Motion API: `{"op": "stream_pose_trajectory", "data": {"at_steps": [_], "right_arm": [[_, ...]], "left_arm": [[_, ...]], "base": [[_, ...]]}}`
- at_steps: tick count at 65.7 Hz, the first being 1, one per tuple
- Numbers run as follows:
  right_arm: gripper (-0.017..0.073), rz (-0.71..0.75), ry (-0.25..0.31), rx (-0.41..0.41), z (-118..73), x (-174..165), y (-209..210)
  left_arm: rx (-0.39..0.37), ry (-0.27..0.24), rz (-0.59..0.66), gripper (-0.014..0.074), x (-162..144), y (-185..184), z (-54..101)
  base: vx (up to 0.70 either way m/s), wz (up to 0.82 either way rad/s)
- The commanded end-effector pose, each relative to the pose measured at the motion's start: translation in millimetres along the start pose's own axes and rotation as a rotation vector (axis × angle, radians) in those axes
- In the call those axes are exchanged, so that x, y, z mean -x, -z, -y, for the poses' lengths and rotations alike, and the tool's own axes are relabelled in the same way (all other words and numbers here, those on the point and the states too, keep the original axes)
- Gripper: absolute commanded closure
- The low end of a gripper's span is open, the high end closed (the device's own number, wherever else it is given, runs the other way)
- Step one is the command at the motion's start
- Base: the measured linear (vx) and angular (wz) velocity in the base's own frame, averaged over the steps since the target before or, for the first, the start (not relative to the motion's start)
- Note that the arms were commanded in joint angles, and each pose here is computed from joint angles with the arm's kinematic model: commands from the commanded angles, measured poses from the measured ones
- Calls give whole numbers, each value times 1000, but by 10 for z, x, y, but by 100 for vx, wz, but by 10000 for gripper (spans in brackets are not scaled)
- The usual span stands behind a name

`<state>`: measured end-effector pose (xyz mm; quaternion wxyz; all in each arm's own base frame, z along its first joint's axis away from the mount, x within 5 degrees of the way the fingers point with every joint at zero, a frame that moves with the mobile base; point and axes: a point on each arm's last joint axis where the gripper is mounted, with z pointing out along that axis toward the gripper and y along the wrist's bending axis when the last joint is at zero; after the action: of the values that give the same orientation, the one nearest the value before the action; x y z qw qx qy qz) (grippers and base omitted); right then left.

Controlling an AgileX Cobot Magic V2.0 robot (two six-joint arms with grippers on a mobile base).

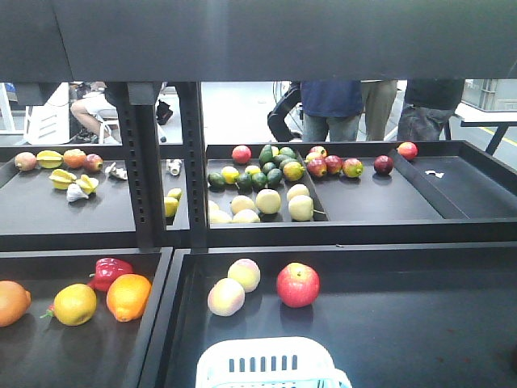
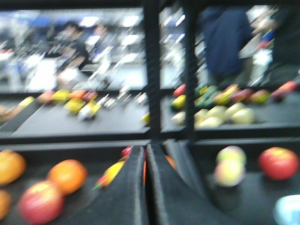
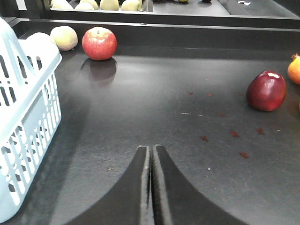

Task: Pick three apples into basket with both arms
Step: 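Move the left gripper down onto the light-blue basket handle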

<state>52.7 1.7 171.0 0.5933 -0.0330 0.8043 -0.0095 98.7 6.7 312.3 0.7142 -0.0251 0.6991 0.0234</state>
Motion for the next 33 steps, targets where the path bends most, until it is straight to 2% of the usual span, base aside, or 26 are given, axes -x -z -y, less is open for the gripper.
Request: {"op": "stream_pose_trajectory", "data": {"at_steps": [1, 4, 7, 10, 12, 13, 14, 15, 16, 22, 24, 26, 33], "right_arm": [[564, 66, 5, -13, 10, 62, 1], [564, 66, 5, -13, 10, 62, 1], [564, 66, 5, -13, 10, 62, 1], [564, 66, 5, -13, 10, 62, 1], [564, 66, 5, -13, 10, 62, 1], [564, 66, 5, -13, 10, 62, 1], [564, 66, 5, -13, 10, 62, 1], [564, 66, 5, -13, 10, 62, 1], [564, 66, 5, -13, 10, 62, 1], [564, 66, 5, -13, 10, 62, 1], [564, 66, 5, -13, 10, 62, 1], [564, 66, 5, -13, 10, 62, 1], [564, 66, 5, -13, 10, 62, 1]], "left_arm": [[33, -62, -30, 600, 379, -148, -22], [31, -123, -77, 600, 463, -234, -13], [17, -155, -136, 600, 525, -302, 10], [-29, -183, -199, 600, 605, -375, 67], [-72, -199, -249, 600, 615, -430, 121], [-97, -229, -271, 600, 623, -447, 146], [-127, -219, -304, 600, 619, -459, 179], [-160, -248, -319, 600, 641, -483, 215], [-195, -236, -345, 600, 641, -492, 252], [-338, -274, -358, 600, 718, -593, 407], [-363, -274, -343, 600, 749, -608, 434], [-383, -241, -325, 600, 781, -620, 461], [-427, -87, -310, 600, 819, -624, 525]], "base": [[0, 0], [0, 0], [0, 0], [0, 0], [0, 0], [0, 0], [0, 0], [0, 0], [0, 0], [0, 0], [0, 0], [0, 0], [0, 0]]}}
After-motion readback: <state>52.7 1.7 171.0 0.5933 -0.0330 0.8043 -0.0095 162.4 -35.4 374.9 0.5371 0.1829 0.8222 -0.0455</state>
